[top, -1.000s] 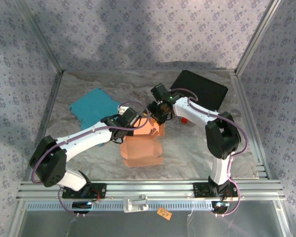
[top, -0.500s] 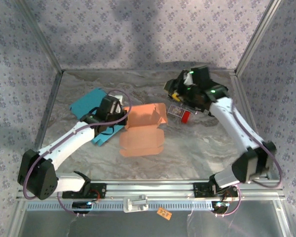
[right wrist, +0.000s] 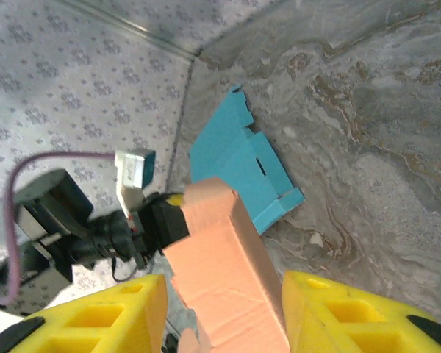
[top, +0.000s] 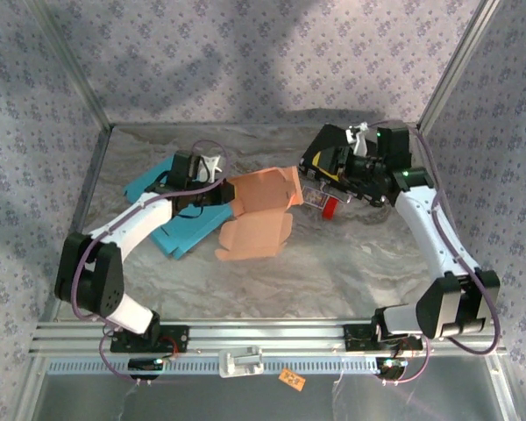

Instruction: Fold the paper box

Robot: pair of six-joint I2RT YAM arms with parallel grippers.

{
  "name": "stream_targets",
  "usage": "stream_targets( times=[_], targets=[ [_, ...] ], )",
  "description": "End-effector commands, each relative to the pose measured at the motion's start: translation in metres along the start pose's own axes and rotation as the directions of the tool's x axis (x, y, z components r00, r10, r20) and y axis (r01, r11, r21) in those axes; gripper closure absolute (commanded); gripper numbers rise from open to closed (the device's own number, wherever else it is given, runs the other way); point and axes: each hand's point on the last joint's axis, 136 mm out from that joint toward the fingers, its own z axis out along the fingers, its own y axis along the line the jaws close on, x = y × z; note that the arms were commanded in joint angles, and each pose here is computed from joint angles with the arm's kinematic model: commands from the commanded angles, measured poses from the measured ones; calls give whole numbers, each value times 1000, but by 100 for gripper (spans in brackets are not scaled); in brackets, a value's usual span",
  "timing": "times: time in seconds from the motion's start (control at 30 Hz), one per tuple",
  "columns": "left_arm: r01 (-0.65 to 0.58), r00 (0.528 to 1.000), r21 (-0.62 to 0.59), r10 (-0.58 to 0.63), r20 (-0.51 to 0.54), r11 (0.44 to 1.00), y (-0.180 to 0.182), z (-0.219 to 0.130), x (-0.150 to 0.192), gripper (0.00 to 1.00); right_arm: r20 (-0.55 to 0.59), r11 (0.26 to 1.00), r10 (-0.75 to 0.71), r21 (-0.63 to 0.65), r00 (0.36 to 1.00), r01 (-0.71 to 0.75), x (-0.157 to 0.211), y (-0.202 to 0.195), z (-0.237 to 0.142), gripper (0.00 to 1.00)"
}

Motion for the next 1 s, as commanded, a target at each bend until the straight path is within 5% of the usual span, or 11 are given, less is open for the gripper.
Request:
stream_targets(
  times=[0.0,0.97],
  targets=[
    [-58,998,79,56,33,995,-18,2,-24,100,-58,995,-99,-33,993,97,9,0,8,53],
    [-53,998,113,57,-29,992,-16,27,-51,100,-195,978,-206,-17,959,206,10,-11,63,54]
  ],
)
